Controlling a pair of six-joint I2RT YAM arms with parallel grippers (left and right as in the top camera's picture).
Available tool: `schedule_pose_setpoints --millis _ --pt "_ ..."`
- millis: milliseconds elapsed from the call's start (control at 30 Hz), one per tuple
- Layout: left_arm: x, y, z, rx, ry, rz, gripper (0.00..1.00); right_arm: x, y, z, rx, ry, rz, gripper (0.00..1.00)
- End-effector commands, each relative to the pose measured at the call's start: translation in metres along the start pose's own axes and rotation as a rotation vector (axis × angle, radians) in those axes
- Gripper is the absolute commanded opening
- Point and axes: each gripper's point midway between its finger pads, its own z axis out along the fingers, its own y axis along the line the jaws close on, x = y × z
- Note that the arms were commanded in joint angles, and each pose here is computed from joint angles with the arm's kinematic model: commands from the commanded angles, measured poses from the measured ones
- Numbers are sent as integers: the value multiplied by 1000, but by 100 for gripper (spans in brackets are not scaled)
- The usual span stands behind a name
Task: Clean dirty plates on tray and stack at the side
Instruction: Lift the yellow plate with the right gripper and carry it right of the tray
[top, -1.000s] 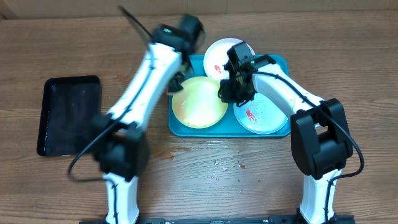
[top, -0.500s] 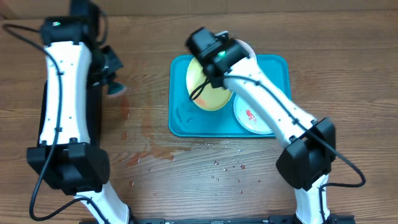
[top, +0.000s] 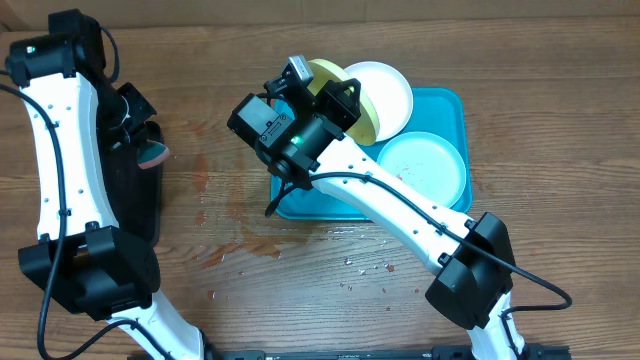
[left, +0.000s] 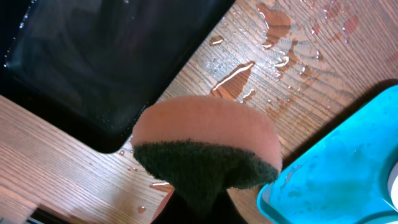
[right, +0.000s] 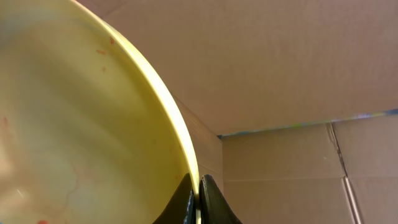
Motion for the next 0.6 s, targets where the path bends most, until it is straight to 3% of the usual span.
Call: schedule_pose_setpoints --millis 0,67,200,400,500,567 --pt "3 0 0 8 8 20 4 -5 7 -4 -121 0 171 4" --pt "4 -1 0 7 9 25 4 3 58 5 -427 96 295 4" --pt "7 1 0 0 22 24 4 23 87 35 -692 238 372 4" --pt "8 1 0 -1 24 26 4 70 52 110 -965 493 698 4" --pt "8 1 0 0 24 25 4 121 28 157 -1087 662 903 4" --pt "6 0 0 4 18 25 4 174 8 190 -1065 795 1021 4"
